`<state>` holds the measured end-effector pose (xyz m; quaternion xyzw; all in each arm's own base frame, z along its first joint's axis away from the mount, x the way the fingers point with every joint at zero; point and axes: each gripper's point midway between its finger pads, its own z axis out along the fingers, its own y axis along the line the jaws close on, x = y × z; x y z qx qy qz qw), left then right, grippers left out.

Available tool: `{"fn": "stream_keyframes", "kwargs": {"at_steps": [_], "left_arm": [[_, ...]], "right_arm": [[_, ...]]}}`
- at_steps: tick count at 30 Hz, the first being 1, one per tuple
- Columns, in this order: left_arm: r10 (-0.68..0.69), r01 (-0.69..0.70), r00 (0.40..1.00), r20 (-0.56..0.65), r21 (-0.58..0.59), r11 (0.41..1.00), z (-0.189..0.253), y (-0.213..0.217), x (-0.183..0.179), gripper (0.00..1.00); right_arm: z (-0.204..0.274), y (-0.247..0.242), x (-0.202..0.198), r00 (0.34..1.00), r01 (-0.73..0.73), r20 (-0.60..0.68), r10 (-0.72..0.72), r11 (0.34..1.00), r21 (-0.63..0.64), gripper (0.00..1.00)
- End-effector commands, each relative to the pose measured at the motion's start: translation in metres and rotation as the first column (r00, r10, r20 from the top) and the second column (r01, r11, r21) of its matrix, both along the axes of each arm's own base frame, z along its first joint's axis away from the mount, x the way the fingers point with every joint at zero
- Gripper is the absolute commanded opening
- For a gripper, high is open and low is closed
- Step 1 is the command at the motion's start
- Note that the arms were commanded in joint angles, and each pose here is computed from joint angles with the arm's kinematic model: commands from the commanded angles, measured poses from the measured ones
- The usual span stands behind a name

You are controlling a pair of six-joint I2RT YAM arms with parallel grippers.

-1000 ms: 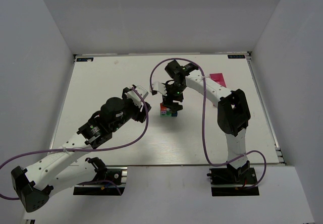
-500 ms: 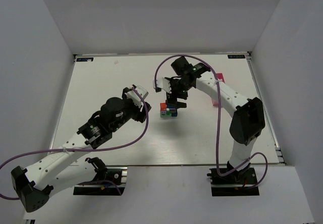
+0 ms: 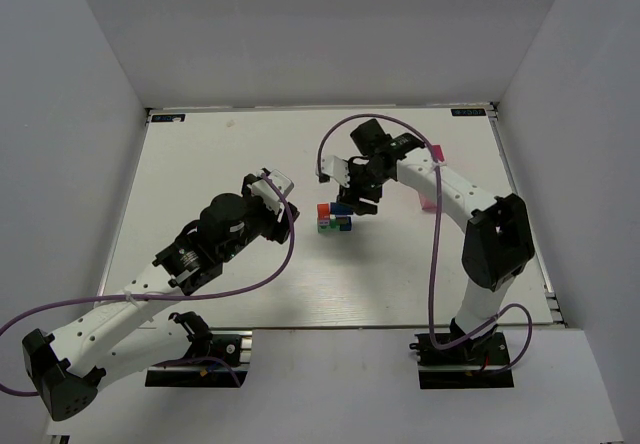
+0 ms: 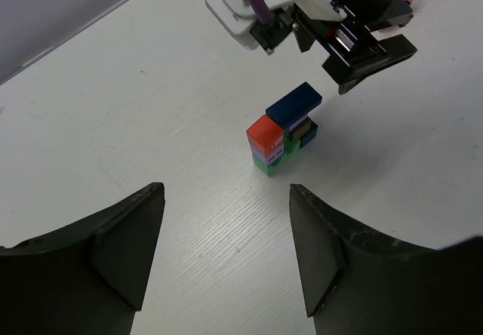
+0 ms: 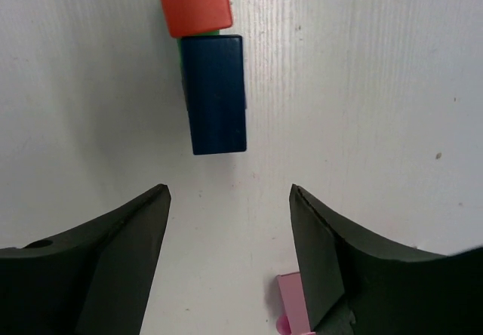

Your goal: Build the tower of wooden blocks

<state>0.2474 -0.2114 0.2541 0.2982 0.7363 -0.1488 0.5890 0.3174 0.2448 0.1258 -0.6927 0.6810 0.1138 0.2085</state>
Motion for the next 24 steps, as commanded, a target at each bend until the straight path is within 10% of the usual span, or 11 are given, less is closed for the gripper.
{"fn": "stream_keyframes", "kwargs": {"at_steps": [1, 14, 24], "left_arm": [[0.009, -0.008, 1.000, 0.027, -0.021, 1.000, 0.008, 0.003, 0.001, 0.77], [0.000, 0.001, 1.000, 0.026, -0.023, 1.000, 0.008, 0.001, 0.000, 0.77], [0.000, 0.001, 1.000, 0.026, -0.023, 1.000, 0.008, 0.001, 0.000, 0.77]], "right_arm": [[0.009, 0.001, 0.012, 0.998, 0.059, 0.032, -0.061, 0.997, 0.043, 0.70], [-0.025, -0.008, 0.032, 0.980, 0.199, -0.019, -0.199, 0.980, -0.021, 0.23], [-0.028, -0.002, 0.033, 0.967, 0.244, -0.082, -0.241, 0.970, 0.020, 0.20]]}}
